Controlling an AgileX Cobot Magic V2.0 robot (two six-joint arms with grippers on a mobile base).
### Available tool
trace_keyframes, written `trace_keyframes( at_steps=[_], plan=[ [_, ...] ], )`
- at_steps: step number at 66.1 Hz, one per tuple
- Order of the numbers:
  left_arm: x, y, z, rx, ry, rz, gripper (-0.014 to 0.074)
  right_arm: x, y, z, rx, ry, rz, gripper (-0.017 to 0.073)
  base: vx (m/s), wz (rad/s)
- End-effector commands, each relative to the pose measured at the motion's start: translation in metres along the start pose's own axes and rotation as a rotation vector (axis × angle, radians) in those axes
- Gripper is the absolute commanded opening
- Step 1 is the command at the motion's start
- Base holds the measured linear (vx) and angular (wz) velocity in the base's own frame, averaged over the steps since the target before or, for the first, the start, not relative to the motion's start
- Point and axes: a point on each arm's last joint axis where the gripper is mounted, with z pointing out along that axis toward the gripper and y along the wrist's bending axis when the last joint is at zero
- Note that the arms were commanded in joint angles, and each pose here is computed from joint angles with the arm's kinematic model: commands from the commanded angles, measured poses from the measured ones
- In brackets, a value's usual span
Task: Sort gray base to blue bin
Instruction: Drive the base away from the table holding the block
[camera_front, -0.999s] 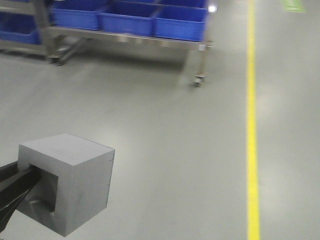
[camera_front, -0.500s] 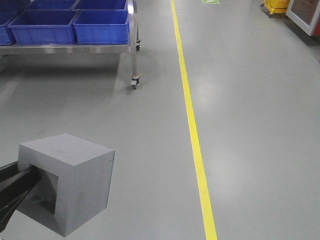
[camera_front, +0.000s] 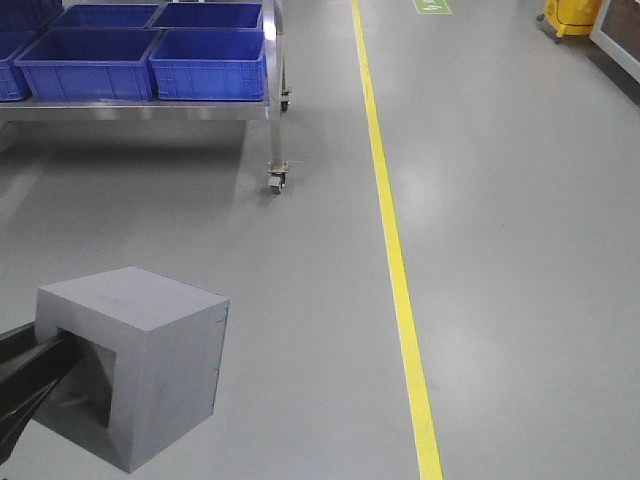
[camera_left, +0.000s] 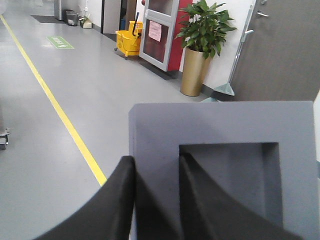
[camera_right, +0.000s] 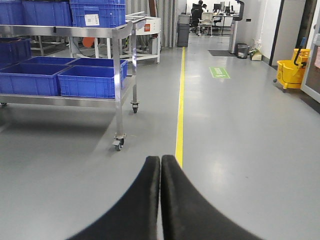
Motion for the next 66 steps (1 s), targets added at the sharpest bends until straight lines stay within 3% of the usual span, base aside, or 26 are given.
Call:
trace_keyframes(
  at_steps=[1, 66],
  plan=[
    [-0.0191, -0.0056, -0.0020, 0.043, -0.130, -0.012, -0.0006, -0.0030, 0.0000, -0.0004, 0.001, -0.075, -0.016, -0.0009, 0.33, 0.09],
    [-0.0191, -0.0056, -0.0020, 0.043, -0.130, -0.012, -0.0006, -0.0030, 0.0000, -0.0004, 0.001, -0.075, -0.016, -0.0009, 0.38, 0.02]
  ],
)
